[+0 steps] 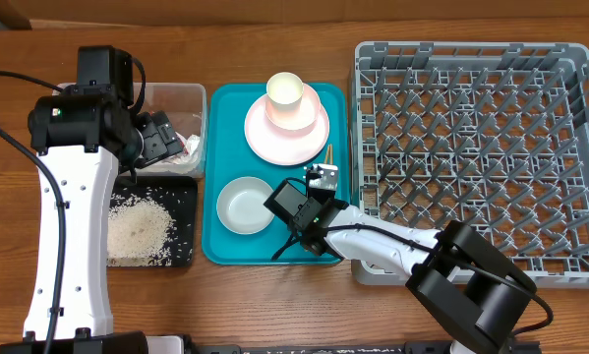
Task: Sort waste into correct bins and load items into the dishwasher
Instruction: 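Lift the held chopstick and carry it over the grey dish rack, then release the chopstick into the rack and return right gripper to tray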
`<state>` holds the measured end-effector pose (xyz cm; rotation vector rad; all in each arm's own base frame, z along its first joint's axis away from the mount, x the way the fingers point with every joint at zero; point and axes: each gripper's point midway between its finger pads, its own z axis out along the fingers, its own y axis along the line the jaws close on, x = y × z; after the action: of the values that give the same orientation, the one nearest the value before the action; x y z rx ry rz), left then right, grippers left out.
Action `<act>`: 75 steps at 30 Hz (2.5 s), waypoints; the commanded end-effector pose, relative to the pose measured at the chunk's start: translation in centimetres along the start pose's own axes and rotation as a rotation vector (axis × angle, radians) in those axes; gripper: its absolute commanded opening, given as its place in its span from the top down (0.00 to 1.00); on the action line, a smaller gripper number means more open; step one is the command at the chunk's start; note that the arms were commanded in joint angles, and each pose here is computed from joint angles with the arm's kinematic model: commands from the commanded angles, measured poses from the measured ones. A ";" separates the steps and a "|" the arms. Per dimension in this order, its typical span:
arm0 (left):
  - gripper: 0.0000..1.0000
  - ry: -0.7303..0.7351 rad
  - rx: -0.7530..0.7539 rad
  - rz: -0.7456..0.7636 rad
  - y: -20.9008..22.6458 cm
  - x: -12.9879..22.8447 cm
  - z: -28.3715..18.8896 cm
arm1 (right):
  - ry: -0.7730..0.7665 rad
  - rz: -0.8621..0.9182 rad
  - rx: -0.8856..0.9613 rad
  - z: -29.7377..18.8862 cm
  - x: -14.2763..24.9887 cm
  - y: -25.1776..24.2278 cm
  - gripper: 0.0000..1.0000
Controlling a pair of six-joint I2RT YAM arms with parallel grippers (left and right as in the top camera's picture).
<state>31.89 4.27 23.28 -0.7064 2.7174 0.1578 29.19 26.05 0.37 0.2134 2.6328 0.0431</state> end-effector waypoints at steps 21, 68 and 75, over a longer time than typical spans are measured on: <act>0.00 -0.012 -0.002 -0.005 0.0 -0.3 -0.2 | -0.011 -0.101 -0.070 -9.7 -6.0 1.1 0.96; 0.00 -0.011 -0.002 -0.005 0.0 -0.3 -0.2 | 0.123 -0.100 -0.049 -6.2 -10.6 -11.0 0.96; 0.00 -0.011 -0.002 -0.005 0.0 -0.3 -0.2 | 0.160 -0.103 -0.059 -5.3 -9.9 -10.6 0.96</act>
<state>31.89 4.29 23.28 -0.7070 2.7171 0.1584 33.89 13.59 9.96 0.0879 2.7621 0.0889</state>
